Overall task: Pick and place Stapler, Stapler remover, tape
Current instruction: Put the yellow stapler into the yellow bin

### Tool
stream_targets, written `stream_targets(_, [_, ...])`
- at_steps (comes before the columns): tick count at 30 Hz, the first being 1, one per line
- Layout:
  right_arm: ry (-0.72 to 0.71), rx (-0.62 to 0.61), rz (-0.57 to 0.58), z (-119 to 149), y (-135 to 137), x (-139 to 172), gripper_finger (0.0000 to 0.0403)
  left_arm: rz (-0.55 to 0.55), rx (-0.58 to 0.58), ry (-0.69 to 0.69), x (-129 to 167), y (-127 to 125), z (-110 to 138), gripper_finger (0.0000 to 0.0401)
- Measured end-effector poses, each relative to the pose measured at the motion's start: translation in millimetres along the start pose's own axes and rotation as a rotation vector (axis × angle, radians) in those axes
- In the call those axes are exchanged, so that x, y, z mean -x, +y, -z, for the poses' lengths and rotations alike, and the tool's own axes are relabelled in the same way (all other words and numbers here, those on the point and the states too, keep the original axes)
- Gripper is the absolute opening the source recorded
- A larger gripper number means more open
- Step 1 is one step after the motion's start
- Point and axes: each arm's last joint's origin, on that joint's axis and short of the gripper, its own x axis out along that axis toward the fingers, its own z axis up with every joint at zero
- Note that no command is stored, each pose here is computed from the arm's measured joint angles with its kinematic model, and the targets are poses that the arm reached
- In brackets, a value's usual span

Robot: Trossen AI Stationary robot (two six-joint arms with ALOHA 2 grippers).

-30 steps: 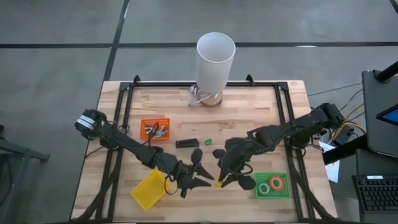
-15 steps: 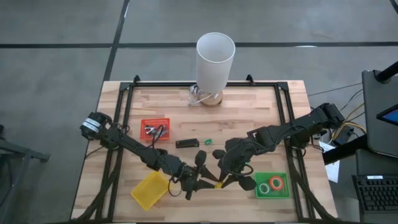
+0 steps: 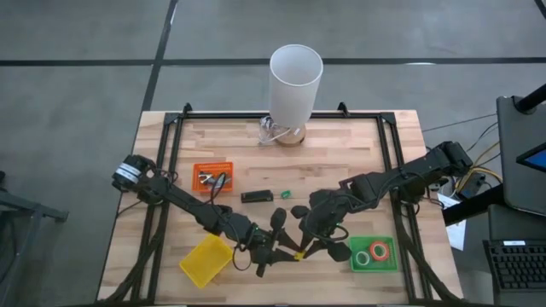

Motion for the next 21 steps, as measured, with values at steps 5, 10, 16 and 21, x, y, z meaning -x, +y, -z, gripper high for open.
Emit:
stream_targets(5, [-0.002, 0.001, 0.002, -0.2, 0.0, 0.0, 0.0072, 0.006, 0.002, -0.006, -0.5, -0.6, 0.5, 0.0133])
stream_targets(10, [-0.01, 0.005, 0.001, -0.8, 0.1, -0.2, 0.0082, 0.001, 0.007, -0.01, -0.5, 0.0, 0.2, 0.0118])
stream_targets(16, [-0.011, 0.01, 0.0, -0.5, -0.1, -0.4, 0.0072, -0.003, 0.011, -0.008, -0.6, 0.7, 0.7, 0.0077])
stream_targets(21, [-0.009, -0.017, -0.001, 0.1, 0.4, -1.2, 0.0079, -0.002, 0.051, -0.006, -0.5, 0.7, 0.9, 0.0081])
